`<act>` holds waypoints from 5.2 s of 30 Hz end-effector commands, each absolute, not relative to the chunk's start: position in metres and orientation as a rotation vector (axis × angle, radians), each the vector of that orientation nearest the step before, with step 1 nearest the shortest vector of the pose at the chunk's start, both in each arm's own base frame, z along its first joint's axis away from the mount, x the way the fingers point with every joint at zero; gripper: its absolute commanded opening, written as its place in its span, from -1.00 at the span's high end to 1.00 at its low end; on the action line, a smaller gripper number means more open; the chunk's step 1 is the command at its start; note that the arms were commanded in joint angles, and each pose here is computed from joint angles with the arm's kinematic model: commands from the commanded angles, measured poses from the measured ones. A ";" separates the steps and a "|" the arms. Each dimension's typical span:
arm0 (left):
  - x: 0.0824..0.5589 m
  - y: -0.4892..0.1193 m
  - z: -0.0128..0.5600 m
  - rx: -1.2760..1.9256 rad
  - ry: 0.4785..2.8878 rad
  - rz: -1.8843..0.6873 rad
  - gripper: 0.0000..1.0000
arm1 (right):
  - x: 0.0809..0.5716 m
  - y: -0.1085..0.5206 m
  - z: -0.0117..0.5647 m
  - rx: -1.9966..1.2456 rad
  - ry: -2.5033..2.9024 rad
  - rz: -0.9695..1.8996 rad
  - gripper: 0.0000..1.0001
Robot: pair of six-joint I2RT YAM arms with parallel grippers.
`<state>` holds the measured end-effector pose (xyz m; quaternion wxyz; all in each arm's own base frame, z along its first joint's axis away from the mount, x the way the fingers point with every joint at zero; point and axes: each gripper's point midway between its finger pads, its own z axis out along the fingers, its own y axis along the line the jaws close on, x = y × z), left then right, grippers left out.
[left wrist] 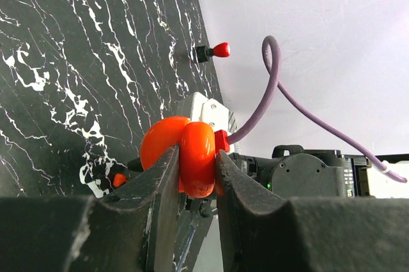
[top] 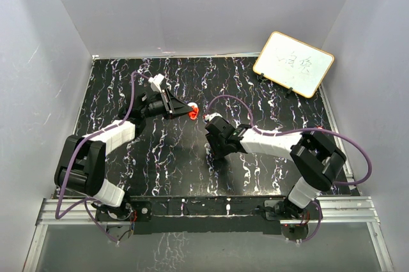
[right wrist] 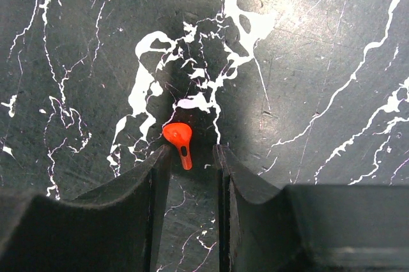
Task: Insert the wireless bluetooth earbuds into the charging case
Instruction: Pick up the earbud from the center of the board, then place the earbud in the charging case.
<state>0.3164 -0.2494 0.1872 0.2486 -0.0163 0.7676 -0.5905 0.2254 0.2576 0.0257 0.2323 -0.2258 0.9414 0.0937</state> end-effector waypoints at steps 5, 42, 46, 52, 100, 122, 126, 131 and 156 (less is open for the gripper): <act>0.308 -0.246 0.205 0.000 2.044 -1.630 1.00 | 0.241 0.278 0.062 -0.607 2.478 0.336 0.40; 0.307 -0.245 0.208 0.002 2.038 -1.629 1.00 | 0.236 0.278 0.043 -0.653 2.504 0.331 0.62; 0.307 -0.245 0.208 0.003 2.040 -1.629 1.00 | 0.237 0.278 0.042 -0.656 2.504 0.329 0.62; 0.308 -0.244 0.209 0.002 2.038 -1.627 1.00 | 0.236 0.279 0.040 -0.659 2.507 0.330 0.64; 0.311 -0.253 0.218 -0.055 2.038 -1.840 1.00 | 0.283 0.291 0.234 -0.626 1.522 0.494 1.00; 0.301 -0.263 0.206 0.007 2.116 -1.914 1.00 | 0.268 0.305 0.249 -0.738 1.287 0.551 1.00; 0.298 -0.265 0.208 0.022 2.117 -1.922 1.00 | 0.269 0.307 0.249 -0.741 1.269 0.561 1.00; 0.296 -0.268 0.208 0.041 2.125 -1.934 1.00 | 0.270 0.309 0.249 -0.750 1.249 0.571 1.00; 0.288 -0.280 0.210 0.119 2.145 -1.942 1.00 | 0.276 0.311 0.238 -0.768 1.253 0.598 1.00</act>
